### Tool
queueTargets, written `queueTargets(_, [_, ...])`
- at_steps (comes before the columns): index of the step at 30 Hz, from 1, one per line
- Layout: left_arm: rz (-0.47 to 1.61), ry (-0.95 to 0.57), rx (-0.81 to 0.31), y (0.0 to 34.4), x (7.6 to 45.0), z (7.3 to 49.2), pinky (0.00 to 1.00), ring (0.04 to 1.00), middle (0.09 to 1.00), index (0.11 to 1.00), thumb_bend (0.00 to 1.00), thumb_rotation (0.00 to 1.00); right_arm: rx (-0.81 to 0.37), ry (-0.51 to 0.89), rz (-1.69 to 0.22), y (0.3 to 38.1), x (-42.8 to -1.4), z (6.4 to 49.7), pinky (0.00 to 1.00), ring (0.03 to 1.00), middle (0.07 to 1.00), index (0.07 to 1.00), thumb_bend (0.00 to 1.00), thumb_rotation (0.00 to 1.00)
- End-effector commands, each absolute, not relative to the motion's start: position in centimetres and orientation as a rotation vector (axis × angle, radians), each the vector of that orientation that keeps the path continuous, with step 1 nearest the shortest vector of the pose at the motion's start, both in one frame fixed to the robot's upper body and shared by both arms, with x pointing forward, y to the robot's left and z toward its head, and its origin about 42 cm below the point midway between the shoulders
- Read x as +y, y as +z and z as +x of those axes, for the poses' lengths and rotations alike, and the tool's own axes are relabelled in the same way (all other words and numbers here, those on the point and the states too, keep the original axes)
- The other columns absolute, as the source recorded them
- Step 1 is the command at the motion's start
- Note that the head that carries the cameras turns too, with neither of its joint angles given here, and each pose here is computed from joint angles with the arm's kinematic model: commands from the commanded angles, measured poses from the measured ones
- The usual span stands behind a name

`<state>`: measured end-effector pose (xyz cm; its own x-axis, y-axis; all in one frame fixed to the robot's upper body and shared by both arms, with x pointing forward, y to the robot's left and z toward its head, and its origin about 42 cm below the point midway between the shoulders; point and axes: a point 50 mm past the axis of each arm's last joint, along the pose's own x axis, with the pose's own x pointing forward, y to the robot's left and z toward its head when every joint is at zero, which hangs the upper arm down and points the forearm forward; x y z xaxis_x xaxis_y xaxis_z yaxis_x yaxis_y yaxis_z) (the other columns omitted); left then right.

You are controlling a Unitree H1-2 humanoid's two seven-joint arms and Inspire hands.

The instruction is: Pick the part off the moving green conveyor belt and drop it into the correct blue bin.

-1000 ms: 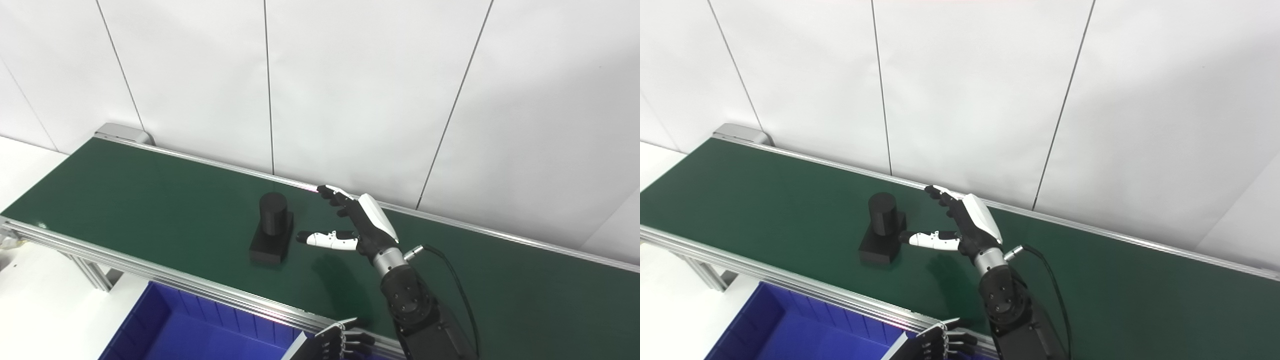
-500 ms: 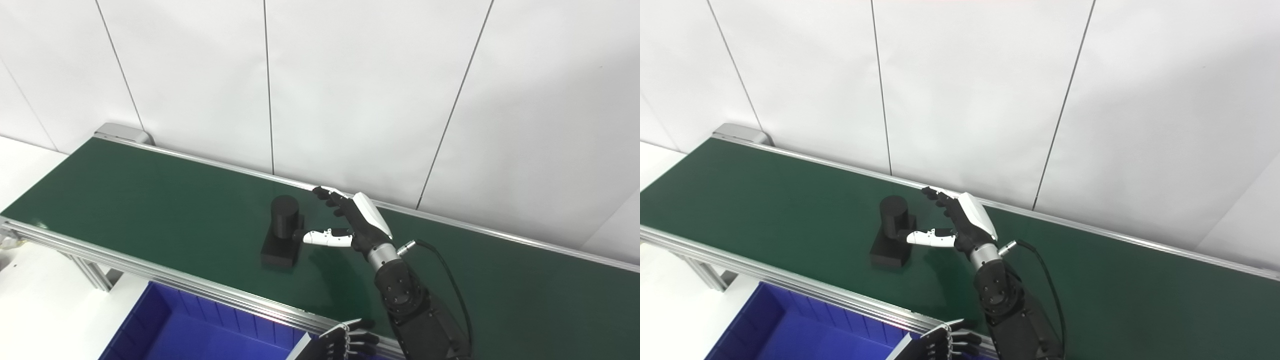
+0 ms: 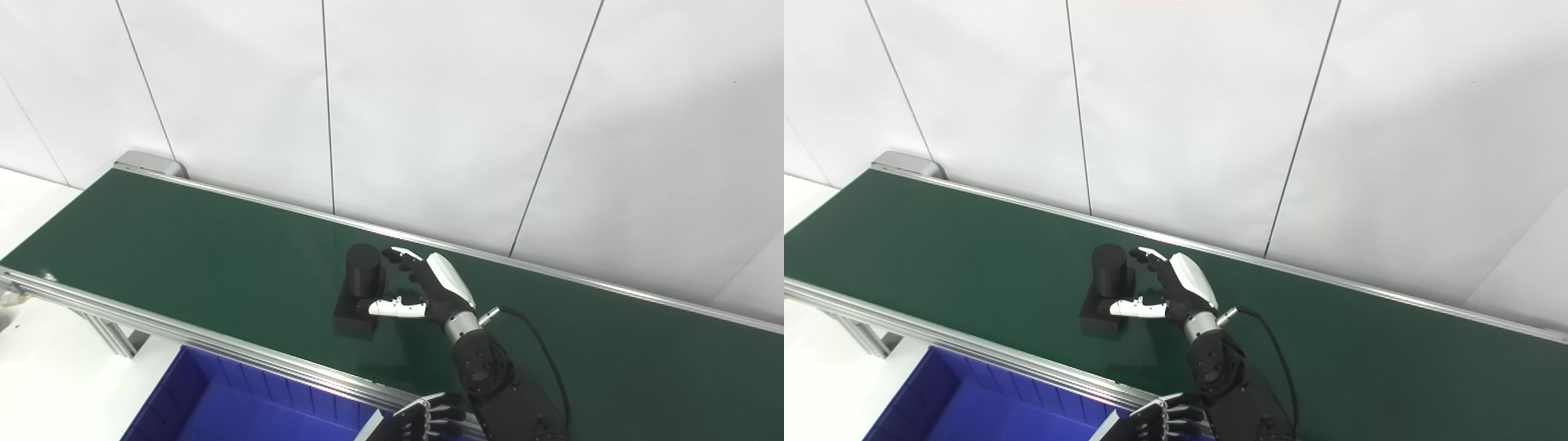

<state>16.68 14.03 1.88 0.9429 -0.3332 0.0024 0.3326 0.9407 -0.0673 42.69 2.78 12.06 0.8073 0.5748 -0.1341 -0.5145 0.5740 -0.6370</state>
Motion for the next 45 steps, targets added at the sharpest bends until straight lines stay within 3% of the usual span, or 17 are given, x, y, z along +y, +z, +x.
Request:
queueTargets(1, [-0.084, -0.334, -0.073, 3.2, 13.6, 16.9, 0.67, 0.738, 0.798, 0.840, 0.83, 0.43, -0.217, 0.641, -0.668, 15.2, 4.9, 43.4, 0.82, 0.872, 0.864, 0.855, 0.82, 0.46])
queueTargets(10, [-0.080, -0.331, -0.075, 3.4, 13.5, 16.7, 0.67, 0.743, 0.811, 0.837, 0.83, 0.44, -0.178, 0.626, -0.667, 14.2, 4.9, 43.4, 0.80, 0.855, 0.858, 0.846, 0.82, 0.45])
queueTargets(21, [-0.082, -0.325, -0.077, 3.5, 13.3, 16.5, 0.66, 0.755, 0.818, 0.835, 0.83, 0.43, -0.214, 0.597, -0.673, 14.5, 5.7, 43.0, 0.78, 0.829, 0.832, 0.832, 0.79, 0.43])
queueTargets(29, [-0.081, -0.324, -0.077, 3.5, 13.3, 16.5, 0.67, 0.764, 0.822, 0.838, 0.83, 0.44, -0.260, 0.514, -0.618, 14.2, 5.7, 42.6, 0.63, 0.681, 0.687, 0.728, 0.76, 0.24])
queueTargets(30, [-0.080, -0.324, -0.077, 3.5, 13.3, 16.5, 0.67, 0.761, 0.822, 0.838, 0.83, 0.44, -0.266, 0.493, -0.607, 14.2, 5.7, 42.5, 0.56, 0.615, 0.597, 0.653, 0.67, 0.15])
queueTargets(33, [-0.077, -0.324, -0.079, 3.5, 13.3, 16.5, 0.66, 0.759, 0.823, 0.838, 0.83, 0.44, -0.287, 0.439, -0.596, 14.3, 5.8, 42.4, 0.44, 0.493, 0.473, 0.545, 0.55, 0.03])
queueTargets(35, [-0.080, -0.322, -0.079, 3.5, 13.3, 16.5, 0.66, 0.758, 0.822, 0.837, 0.83, 0.44, -0.293, 0.424, -0.592, 14.3, 5.8, 42.4, 0.41, 0.468, 0.457, 0.522, 0.53, 0.01])
queueTargets(38, [-0.085, -0.322, -0.079, 3.5, 13.4, 16.5, 0.66, 0.756, 0.821, 0.834, 0.82, 0.43, -0.296, 0.417, -0.582, 14.3, 5.8, 42.4, 0.47, 0.510, 0.488, 0.491, 0.53, 0.00])
queueTargets(45, [-0.086, -0.322, -0.082, 3.6, 13.5, 16.5, 0.66, 0.748, 0.816, 0.839, 0.81, 0.43, -0.308, 0.417, -0.565, 14.3, 5.6, 42.4, 0.49, 0.520, 0.498, 0.482, 0.53, 0.00])
